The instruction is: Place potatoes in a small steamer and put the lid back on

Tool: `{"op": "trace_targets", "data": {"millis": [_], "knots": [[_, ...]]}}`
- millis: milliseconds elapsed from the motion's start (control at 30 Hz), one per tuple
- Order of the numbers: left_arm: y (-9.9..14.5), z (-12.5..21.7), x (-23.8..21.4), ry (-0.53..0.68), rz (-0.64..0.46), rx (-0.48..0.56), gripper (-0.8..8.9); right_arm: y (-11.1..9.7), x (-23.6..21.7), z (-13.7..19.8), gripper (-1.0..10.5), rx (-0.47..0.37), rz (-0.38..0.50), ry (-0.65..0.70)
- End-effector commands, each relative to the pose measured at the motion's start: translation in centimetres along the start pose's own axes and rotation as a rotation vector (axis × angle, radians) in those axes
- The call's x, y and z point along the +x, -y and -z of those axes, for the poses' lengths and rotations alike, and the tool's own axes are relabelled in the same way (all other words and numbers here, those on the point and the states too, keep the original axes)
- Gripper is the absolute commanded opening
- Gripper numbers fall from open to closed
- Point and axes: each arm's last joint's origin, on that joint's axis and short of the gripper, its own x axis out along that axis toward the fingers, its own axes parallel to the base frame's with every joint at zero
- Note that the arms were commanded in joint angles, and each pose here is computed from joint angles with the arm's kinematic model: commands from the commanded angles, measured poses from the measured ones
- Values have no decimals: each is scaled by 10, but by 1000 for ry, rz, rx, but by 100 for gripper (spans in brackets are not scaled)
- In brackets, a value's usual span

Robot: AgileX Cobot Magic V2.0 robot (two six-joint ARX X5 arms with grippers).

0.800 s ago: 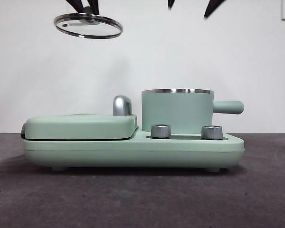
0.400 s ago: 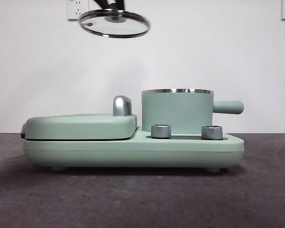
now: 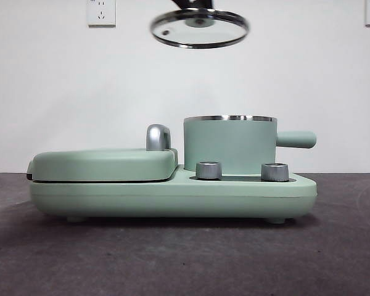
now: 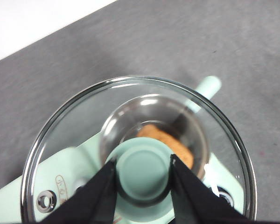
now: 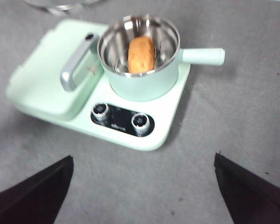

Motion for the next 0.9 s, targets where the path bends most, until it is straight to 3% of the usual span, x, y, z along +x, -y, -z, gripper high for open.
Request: {"op": "trace_targets", "data": {"millis": [33,267,467,900], "knots": [[14,0,24,-9,20,36,9,3,-8,10,482,57,-29,51],[28,7,79,-38,33,58,9,7,-14,24,482,51,-73,75],[20,16,122,-74,13,36,9,6,-14,21,482,27,-94,99],[16,18,129,-83,59,24,9,6,-14,21,482,28,-94,101]]}}
